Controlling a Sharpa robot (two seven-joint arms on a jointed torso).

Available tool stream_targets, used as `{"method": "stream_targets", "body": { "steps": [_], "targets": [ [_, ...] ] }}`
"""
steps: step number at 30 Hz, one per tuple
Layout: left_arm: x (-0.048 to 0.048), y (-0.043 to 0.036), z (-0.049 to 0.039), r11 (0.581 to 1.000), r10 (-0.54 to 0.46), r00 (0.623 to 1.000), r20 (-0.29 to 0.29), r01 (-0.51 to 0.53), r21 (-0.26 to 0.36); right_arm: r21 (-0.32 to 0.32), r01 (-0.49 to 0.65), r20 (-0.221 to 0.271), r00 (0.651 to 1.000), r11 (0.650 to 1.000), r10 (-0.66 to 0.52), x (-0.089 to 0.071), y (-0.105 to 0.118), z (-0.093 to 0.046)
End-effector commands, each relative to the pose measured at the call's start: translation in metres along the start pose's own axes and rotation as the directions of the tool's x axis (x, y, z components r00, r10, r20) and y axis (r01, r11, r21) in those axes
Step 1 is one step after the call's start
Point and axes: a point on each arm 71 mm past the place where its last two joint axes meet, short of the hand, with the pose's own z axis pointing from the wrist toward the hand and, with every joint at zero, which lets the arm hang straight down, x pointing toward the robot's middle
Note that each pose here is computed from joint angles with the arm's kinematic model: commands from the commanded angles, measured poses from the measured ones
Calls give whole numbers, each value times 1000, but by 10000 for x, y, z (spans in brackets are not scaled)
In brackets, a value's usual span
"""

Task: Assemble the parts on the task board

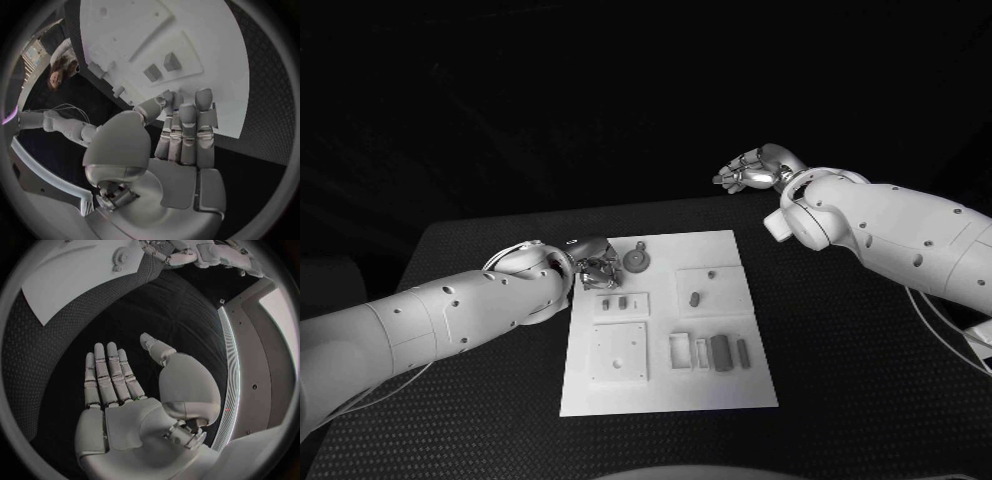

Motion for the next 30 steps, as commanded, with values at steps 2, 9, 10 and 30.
{"method": "stream_targets", "body": {
  "steps": [2,9,10,30],
  "targets": [
    [14,4,15,1000,-7,1000,-14,6,-14,-13,1,-14,1000,1000,-2,17,14,0],
    [27,17,34,999,12,999,-32,-13,-30,-12,1,-13,1000,1000,-2,13,11,-1],
    [30,17,38,999,12,999,-36,-13,-31,-12,1,-13,1000,1000,-2,13,11,0],
    [74,8,39,999,25,996,-87,-28,-32,-11,1,-13,1000,1000,-1,8,6,-3]
  ]
}}
